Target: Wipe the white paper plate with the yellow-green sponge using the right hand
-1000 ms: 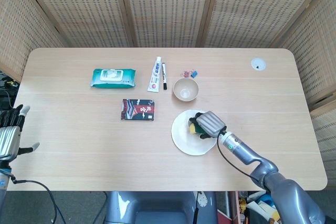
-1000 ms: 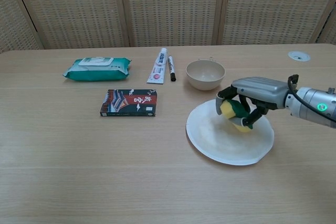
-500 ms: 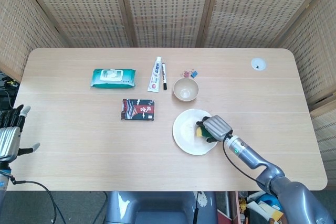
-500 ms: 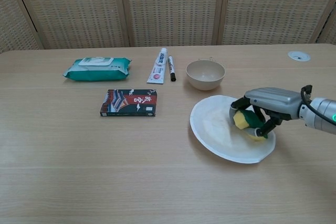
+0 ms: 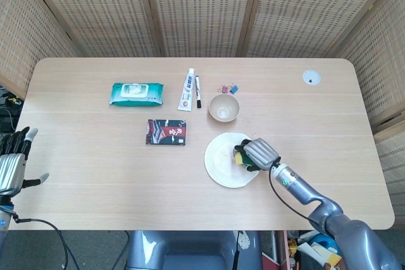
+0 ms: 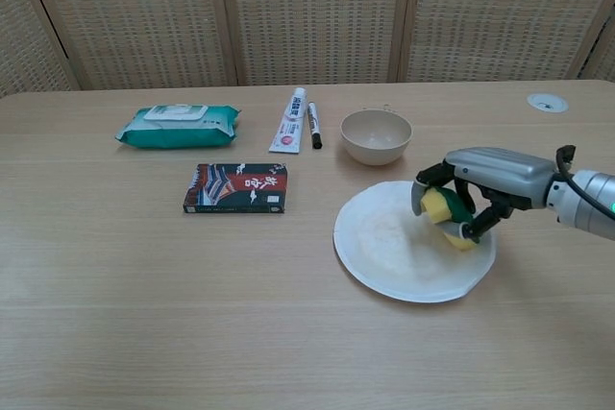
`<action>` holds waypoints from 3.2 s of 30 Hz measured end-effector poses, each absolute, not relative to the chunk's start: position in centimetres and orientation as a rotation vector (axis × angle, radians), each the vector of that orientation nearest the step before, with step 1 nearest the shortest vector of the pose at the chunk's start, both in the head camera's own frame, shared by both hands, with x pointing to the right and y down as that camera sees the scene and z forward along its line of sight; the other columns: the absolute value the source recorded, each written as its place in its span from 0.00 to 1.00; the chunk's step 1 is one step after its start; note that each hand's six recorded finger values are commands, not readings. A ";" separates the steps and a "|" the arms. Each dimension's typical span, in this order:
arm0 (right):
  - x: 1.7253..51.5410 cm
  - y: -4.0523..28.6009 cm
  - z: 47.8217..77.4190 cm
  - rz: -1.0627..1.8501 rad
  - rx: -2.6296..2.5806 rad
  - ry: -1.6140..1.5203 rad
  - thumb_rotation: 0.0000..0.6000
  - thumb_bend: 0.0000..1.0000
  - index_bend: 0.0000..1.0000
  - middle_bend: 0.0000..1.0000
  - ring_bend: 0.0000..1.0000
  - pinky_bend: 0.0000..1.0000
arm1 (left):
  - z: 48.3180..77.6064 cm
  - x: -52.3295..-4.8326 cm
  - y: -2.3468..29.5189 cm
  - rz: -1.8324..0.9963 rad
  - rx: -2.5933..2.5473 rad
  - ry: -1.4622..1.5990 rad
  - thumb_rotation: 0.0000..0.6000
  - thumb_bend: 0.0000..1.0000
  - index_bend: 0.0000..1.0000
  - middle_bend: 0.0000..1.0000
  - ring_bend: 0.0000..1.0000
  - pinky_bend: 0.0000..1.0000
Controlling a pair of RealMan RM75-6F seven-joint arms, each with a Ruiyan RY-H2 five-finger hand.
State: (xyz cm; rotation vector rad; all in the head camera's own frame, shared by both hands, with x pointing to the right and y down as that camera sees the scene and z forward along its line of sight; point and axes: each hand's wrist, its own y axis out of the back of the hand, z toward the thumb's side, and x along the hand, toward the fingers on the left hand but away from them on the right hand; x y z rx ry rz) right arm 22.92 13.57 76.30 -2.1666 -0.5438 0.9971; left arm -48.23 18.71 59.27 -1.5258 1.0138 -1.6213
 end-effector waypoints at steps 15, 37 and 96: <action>22.5 16.4 76.8 1.018 -2.216 -0.478 1.00 0.43 0.43 0.53 0.35 0.51 | 59.1 -48.1 18.8 -1.614 -1.529 1.016 1.00 0.00 0.00 0.00 0.00 0.00; 20.2 12.8 75.2 0.946 -2.179 -0.561 1.00 0.43 0.43 0.53 0.35 0.51 | 59.2 -48.1 18.8 -1.615 -1.534 1.015 1.00 0.00 0.00 0.00 0.00 0.00; 31.0 13.3 73.9 1.470 -1.951 -0.550 1.00 0.04 0.00 0.00 0.00 0.00 | 58.6 -46.7 19.6 -1.557 -1.554 0.991 1.00 0.00 0.00 0.00 0.00 0.00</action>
